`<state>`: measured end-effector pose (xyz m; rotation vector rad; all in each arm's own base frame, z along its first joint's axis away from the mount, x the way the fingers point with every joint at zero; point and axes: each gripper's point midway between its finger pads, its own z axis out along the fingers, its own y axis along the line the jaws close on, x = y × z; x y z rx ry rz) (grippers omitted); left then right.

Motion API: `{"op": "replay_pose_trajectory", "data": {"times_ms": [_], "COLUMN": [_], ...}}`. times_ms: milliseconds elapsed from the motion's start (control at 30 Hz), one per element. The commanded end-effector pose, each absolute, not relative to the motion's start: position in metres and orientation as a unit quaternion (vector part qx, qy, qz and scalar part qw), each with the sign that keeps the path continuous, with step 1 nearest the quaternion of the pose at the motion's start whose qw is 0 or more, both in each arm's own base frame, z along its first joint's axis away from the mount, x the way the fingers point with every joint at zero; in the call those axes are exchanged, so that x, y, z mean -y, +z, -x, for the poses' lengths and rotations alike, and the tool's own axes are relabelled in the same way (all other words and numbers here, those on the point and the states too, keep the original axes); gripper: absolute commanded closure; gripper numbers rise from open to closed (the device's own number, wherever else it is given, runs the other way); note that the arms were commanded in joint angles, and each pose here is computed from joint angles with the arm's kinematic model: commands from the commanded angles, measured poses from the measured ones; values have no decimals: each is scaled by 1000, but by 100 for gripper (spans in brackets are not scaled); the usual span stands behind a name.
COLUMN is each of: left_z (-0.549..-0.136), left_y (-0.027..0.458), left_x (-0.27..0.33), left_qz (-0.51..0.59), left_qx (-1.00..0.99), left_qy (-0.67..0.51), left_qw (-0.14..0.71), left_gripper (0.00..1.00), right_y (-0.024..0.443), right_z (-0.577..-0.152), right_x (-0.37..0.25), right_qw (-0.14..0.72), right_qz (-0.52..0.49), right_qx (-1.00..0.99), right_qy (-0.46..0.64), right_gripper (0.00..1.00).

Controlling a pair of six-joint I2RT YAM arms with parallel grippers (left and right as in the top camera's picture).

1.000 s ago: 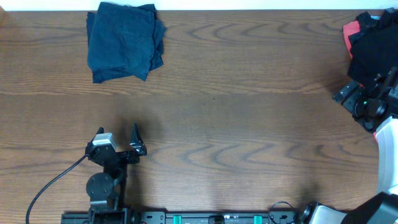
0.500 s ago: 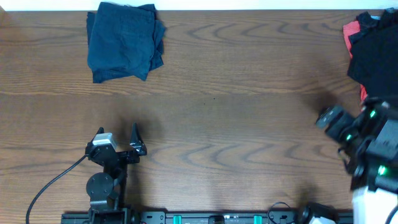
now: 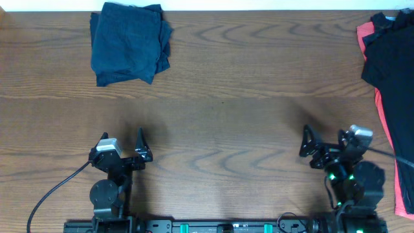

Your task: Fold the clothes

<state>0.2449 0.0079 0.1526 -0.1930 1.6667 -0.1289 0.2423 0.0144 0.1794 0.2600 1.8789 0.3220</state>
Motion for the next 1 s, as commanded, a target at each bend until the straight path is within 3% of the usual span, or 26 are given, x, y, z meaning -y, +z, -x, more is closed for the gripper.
{"op": "replay_pose_trajectory", "data": {"times_ms": [0,233,667,967], "left_z": [-244,-244,-244,-244], "left_y": [138,138,138,138], "left_x": [-9,-9,-9,-9], "left_qz": [88,88,88,88], "left_qx": [-753,-753,-753,-753], "left_qy": [-51,-51,-51,-51], "left_qw": [650,650,650,650], "left_gripper": [2,2,2,2], "right_y": [164,153,150,159], "right_z": [-242,-252,-244,-246], "right_x": [-20,-23,-37,-15], "right_qw": [586,641,668,684], "right_qz": [-85,-56,115,82], "right_qx": [-794,-753,-734,-725], "right_qy": [133,136,39,-16], "right_gripper": [1,1,1,1]}}
